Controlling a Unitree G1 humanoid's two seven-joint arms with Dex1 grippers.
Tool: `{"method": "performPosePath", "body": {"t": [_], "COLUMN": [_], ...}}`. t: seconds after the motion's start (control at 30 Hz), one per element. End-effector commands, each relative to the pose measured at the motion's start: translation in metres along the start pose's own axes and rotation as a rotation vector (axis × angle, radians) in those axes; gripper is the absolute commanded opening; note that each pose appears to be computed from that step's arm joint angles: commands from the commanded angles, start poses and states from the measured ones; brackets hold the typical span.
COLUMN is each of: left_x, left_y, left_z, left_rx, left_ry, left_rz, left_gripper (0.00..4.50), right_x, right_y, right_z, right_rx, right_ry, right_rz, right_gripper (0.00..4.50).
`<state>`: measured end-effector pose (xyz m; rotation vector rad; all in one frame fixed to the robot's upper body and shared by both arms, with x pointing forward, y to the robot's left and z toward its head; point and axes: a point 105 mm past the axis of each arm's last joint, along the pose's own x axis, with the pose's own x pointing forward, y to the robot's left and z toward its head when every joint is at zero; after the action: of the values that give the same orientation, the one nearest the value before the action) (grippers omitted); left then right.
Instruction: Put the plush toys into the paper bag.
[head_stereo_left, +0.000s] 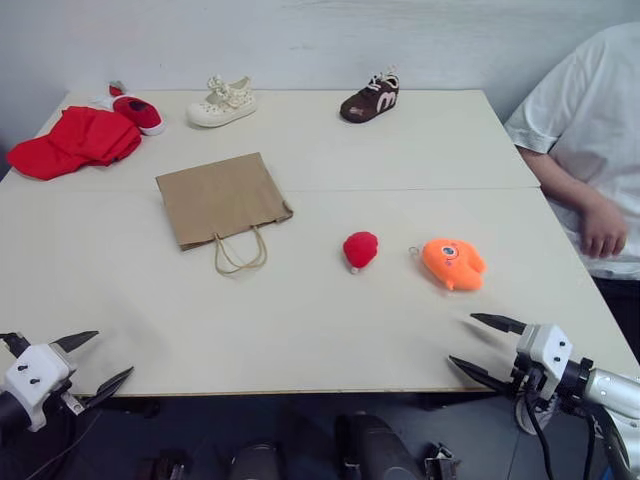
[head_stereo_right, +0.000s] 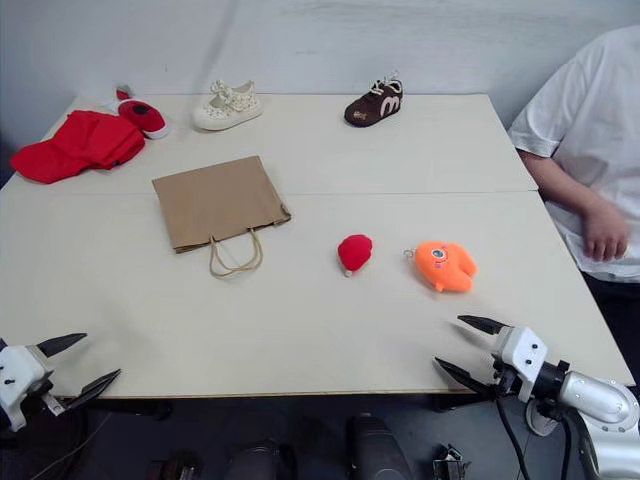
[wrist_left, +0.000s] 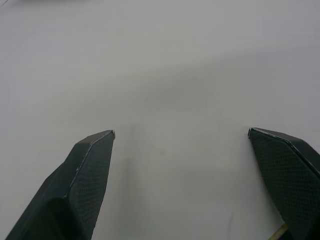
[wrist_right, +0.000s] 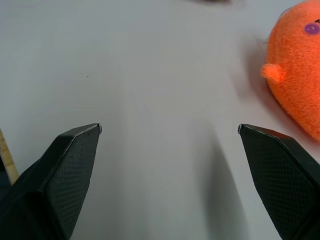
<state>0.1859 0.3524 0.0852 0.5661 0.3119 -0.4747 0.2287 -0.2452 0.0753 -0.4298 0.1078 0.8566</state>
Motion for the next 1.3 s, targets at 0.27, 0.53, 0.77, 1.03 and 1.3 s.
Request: {"method": "performPosePath", "body": {"t": [0.27, 0.53, 0.77, 1.03, 1.3], "left_x": [0.043, 0.113, 0.162, 0.188, 0.202], "left_y": [0.006, 0.009, 0.037, 0.030, 0.024], "left_z": [0.085, 0.137, 0.152, 0.174, 0.180], "left_rx": [-0.013, 0.238, 0.467, 0.456, 0.482], "left_ry": [-0.205, -0.166, -0.131, -0.250, -0.278], "left_rz": [-0.091, -0.214, -0.157, -0.212, -0.261], "left_gripper": [4.49, 4.49, 4.49, 4.49, 3.04], "right_x": [0.031, 0.067, 0.075, 0.073, 0.070], "right_y": [0.001, 0.021, 0.025, 0.033, 0.033], "right_z": [0.068, 0.133, 0.145, 0.137, 0.134], "right_rx": [0.024, 0.049, 0.051, 0.076, 0.081], "right_ry": [-0.290, -0.483, -0.502, -0.477, -0.463], "right_rz": [-0.065, 0.000, -0.002, -0.023, -0.049], "right_gripper": [4.50, 4.50, 4.50, 4.50, 4.50]}}
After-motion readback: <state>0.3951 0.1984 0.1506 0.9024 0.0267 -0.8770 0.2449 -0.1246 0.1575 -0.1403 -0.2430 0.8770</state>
